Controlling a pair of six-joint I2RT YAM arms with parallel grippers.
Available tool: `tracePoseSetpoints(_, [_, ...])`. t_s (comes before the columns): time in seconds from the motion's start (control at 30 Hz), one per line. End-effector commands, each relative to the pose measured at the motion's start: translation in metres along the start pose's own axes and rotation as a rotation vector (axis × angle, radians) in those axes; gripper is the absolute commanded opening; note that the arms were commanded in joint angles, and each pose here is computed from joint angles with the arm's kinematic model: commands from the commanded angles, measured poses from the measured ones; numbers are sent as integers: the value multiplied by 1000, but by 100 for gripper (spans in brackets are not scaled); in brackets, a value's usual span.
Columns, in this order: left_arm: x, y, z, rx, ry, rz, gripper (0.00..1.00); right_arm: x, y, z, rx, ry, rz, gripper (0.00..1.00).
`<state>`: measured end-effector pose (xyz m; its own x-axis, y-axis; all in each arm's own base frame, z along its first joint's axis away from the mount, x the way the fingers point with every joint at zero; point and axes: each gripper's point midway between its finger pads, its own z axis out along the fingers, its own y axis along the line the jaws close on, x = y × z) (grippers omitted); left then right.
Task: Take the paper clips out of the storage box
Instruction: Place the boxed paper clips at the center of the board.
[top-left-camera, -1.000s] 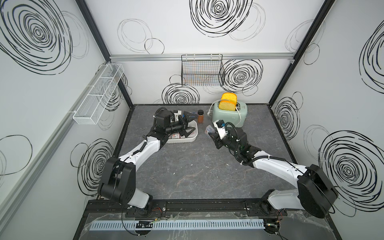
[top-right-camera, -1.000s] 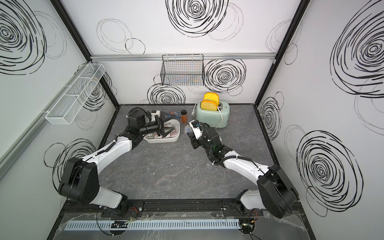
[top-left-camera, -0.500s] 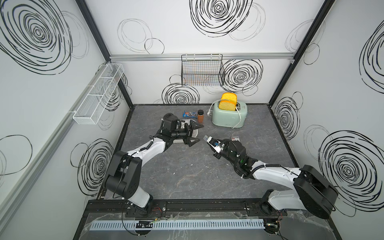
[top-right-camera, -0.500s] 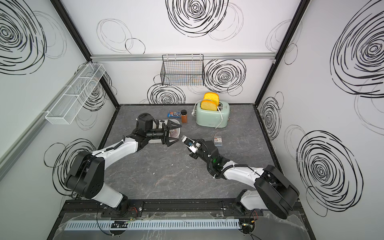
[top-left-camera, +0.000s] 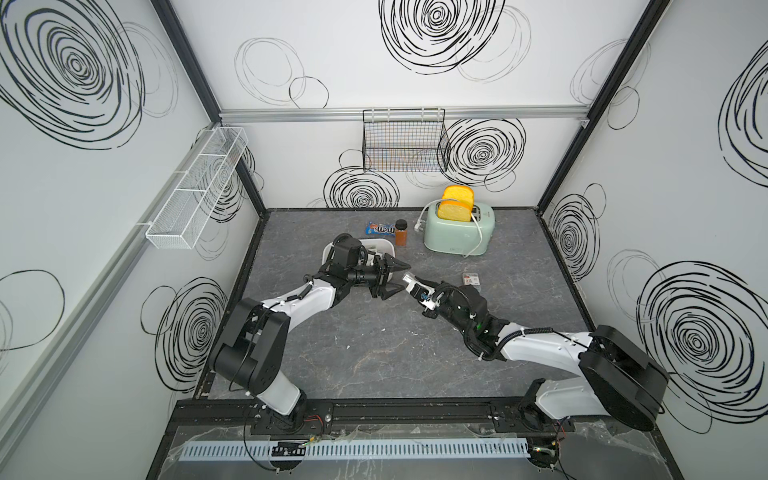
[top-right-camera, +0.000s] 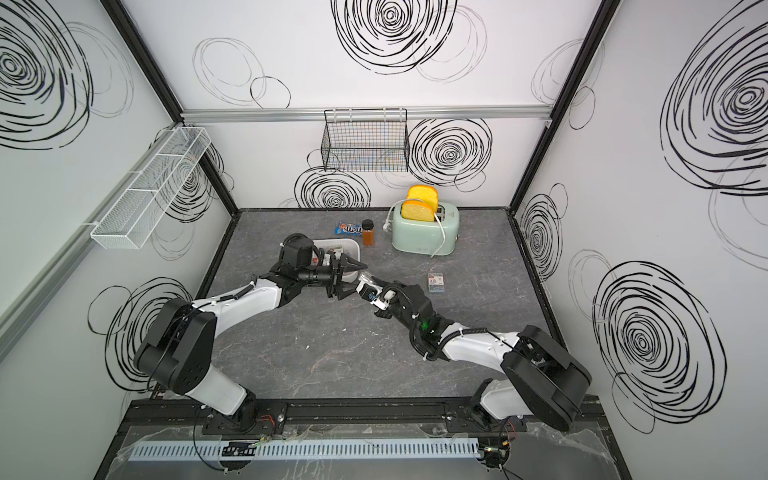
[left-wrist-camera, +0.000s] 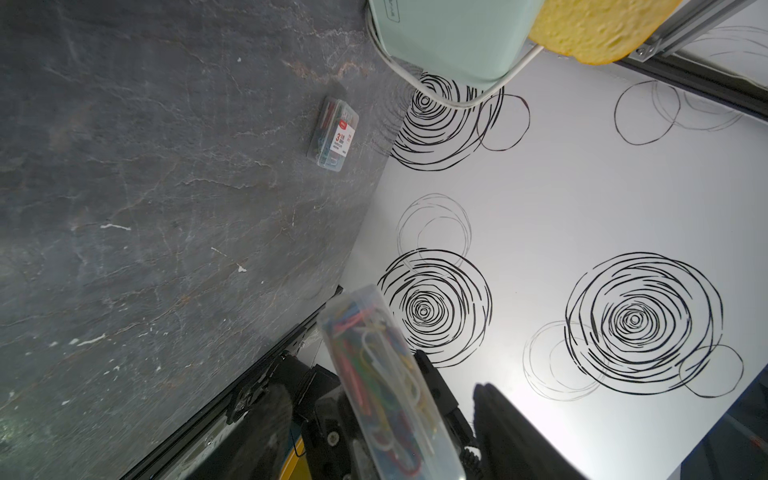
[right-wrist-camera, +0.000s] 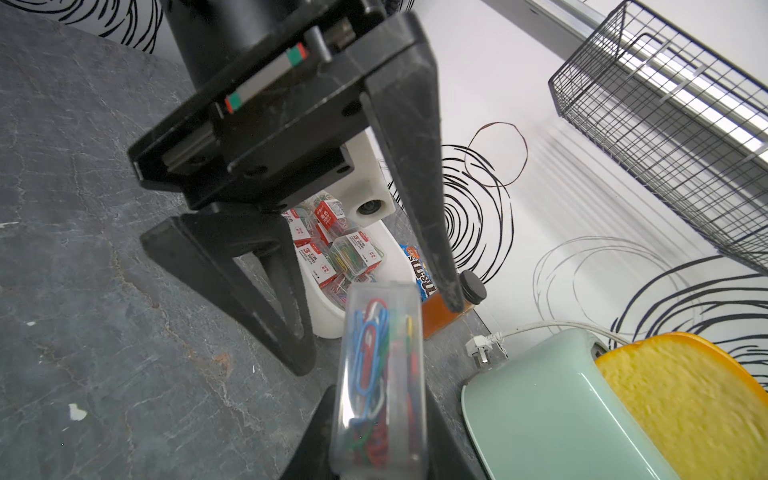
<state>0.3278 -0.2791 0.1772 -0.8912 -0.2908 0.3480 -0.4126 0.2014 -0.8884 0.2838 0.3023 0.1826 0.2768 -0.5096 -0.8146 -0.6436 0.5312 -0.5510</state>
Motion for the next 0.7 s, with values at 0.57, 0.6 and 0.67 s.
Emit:
tracePoseSetpoints(0.57, [0,20,7,-21,42,-16,46,-16,8,6,19,-48,-97,1])
tracePoseSetpoints(0.6, [-1,20,7,-19,43,-14,44,-18,9,6,18,-51,-102,1])
tracePoseSetpoints(0.67, [-1,21,8,-18,48,-16,42,-17,11,7,20,-47,-111,3])
